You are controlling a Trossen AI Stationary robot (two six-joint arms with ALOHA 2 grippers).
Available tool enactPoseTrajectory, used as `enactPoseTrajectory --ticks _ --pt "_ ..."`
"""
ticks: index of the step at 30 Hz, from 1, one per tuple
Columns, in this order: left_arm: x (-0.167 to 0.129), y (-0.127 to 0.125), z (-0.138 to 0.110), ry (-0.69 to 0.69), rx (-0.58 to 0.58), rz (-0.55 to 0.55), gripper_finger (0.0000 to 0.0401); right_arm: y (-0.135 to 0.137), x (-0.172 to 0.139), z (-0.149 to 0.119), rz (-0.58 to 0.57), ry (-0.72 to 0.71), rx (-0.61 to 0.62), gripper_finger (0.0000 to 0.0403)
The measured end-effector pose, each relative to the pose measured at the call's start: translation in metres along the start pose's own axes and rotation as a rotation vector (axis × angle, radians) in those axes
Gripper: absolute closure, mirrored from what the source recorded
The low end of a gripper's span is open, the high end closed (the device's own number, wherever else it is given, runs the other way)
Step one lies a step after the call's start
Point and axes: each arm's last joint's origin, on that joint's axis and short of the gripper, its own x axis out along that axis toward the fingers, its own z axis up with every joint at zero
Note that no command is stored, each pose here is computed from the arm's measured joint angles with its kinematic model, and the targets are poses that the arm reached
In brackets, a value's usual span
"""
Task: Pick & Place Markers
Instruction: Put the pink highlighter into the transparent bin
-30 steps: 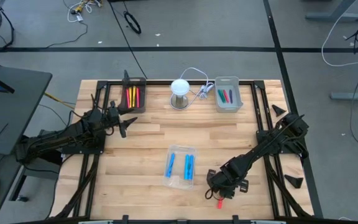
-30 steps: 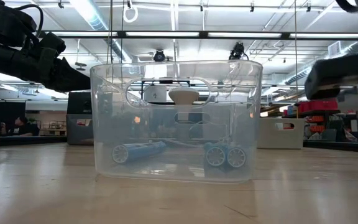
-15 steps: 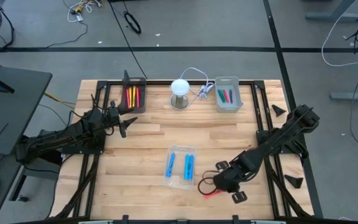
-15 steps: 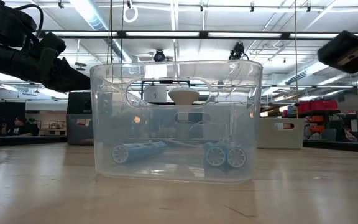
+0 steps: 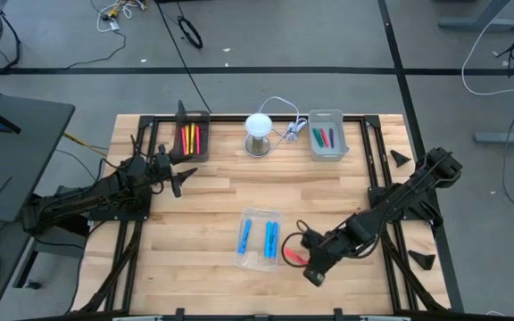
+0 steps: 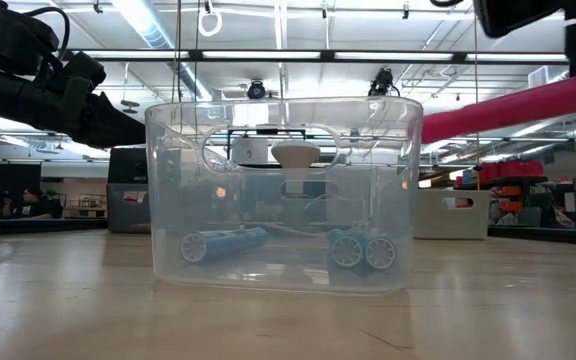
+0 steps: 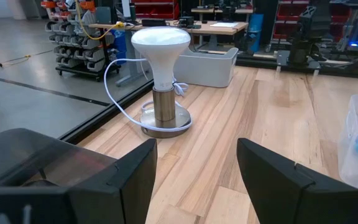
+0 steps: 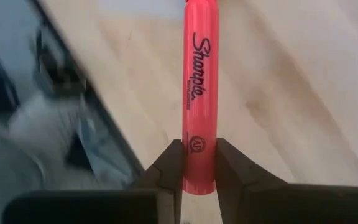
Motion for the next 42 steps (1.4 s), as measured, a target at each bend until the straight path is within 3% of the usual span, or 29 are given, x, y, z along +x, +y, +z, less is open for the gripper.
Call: enactPoseTrajectory --ticks 10,18,30,42 --pt "0.0 0.0 0.0 0.0 0.0 0.0 0.0172 0.001 -0.001 0.01 0.023 -0.28 0.488 0.0344" --pt "0.0 0.0 0.0 0.0 0.0 0.0 0.0172 0.003 -0.003 0.018 0.108 -0.444 0.693 0.0344" --pt "0.0 0.0 0.0 0.0 0.0 0.0 0.0172 0.024 0.015 0.044 0.163 -0.517 0.773 0.0348" --pt "0.0 0.0 0.0 0.0 0.0 0.0 0.0172 0.062 0.034 0.08 0.103 -0.548 0.789 0.0348"
